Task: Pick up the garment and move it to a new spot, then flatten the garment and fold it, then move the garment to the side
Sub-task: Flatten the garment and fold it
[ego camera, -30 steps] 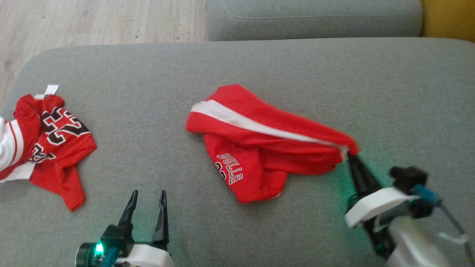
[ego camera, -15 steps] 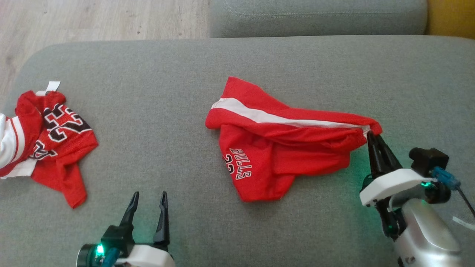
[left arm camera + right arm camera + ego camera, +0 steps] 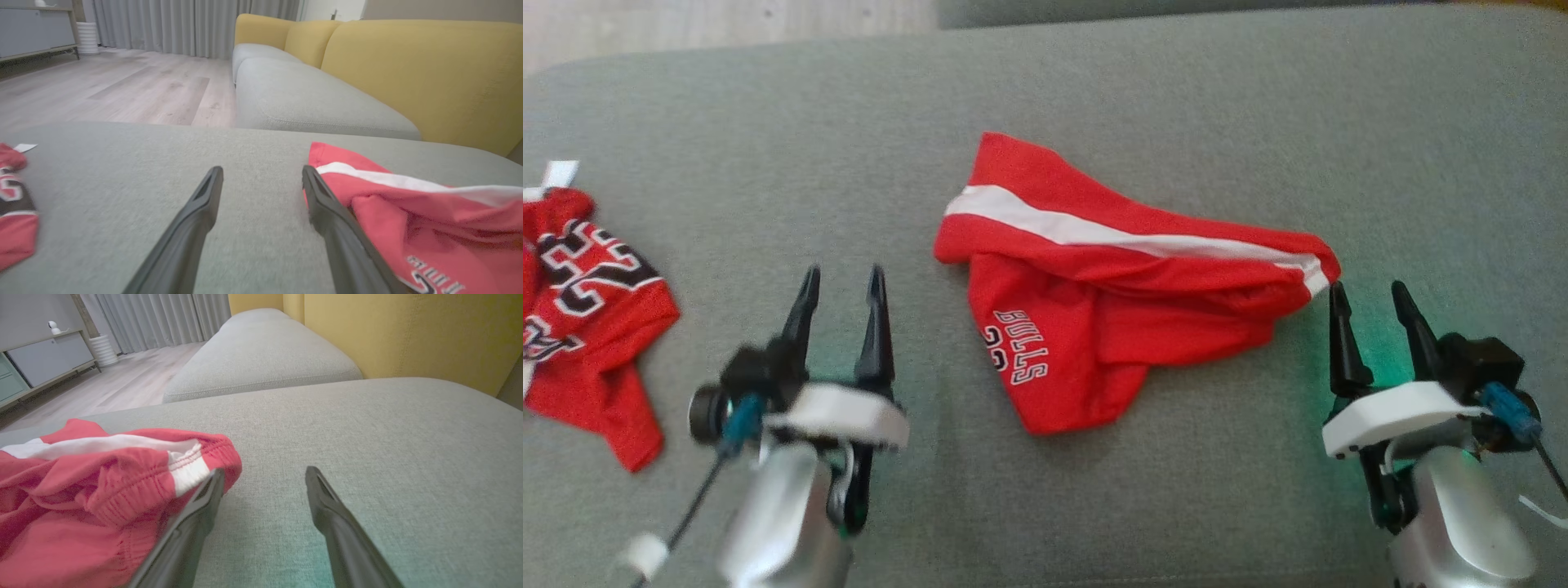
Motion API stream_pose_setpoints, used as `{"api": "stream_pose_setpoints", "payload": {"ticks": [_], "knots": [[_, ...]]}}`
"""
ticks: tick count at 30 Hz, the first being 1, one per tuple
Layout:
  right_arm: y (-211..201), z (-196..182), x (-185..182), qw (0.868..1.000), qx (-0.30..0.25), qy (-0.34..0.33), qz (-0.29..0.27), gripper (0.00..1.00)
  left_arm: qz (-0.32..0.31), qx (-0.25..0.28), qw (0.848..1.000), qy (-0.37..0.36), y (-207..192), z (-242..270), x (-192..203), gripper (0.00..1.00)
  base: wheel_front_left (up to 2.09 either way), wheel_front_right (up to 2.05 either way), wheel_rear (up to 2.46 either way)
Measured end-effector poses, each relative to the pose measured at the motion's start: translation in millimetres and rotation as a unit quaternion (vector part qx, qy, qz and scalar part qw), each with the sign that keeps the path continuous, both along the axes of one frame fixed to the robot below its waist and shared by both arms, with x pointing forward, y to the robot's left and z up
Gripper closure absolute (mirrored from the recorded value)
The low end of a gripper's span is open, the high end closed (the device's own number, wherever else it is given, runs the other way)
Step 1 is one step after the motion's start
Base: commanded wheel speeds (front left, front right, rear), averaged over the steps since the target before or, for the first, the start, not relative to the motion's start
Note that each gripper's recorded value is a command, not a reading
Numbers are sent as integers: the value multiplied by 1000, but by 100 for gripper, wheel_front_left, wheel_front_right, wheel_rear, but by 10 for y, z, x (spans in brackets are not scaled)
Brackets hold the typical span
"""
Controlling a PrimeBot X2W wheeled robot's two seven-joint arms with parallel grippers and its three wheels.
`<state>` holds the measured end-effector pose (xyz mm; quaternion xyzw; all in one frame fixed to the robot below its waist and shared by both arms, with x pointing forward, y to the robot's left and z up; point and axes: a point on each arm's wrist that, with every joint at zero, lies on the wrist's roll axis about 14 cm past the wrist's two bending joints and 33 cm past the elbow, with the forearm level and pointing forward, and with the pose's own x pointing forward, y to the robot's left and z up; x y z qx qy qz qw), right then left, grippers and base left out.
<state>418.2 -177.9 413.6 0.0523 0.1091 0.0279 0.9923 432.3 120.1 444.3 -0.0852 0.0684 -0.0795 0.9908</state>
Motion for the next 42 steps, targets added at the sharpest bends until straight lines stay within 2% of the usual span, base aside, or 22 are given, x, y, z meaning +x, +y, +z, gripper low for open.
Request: {"api": "stream_pose_setpoints", "payload": {"ticks": [10,16,19,20,21,22,23,29,35,40,41,42], "knots": [[-169,-147,-65,1000,-6,19,-22,0,-57,-29,996,58,-473,-250,673,0,0,0,0],[-283,-140,-55,999,1,17,-42,0,-98,-40,991,83,-760,-393,708,0,0,0,0],[-262,-120,-47,999,3,14,-39,0,-112,-24,989,97,-793,-471,612,0,0,0,0],[-250,-117,-43,999,3,14,-37,0,-114,-18,988,107,-786,-527,565,21,0,0,0],[-230,-113,-39,999,3,13,-35,0,-113,-17,987,116,-767,-577,524,53,0,0,0],[-209,-107,-37,999,4,13,-32,0,-114,-16,986,123,-762,-614,479,64,0,0,0],[-209,-107,-37,999,4,13,-32,0,-114,-16,986,123,-762,-614,479,100,0,0,0],[-134,-59,-35,1000,9,7,-22,0,-123,-18,984,125,-789,-577,396,100,0,0,0],[-103,17,-41,1000,11,-3,-18,0,-118,-25,988,96,-773,-374,398,100,0,0,0],[-118,171,-59,999,13,-25,-22,0,-73,3,996,42,-554,-83,426,100,0,0,0],[-124,208,-76,999,14,-30,-23,0,-62,12,998,29,-474,-19,424,0,0,0,0],[-131,231,-100,999,15,-34,-25,0,-51,21,998,18,-395,34,406,0,0,0,0]]}}
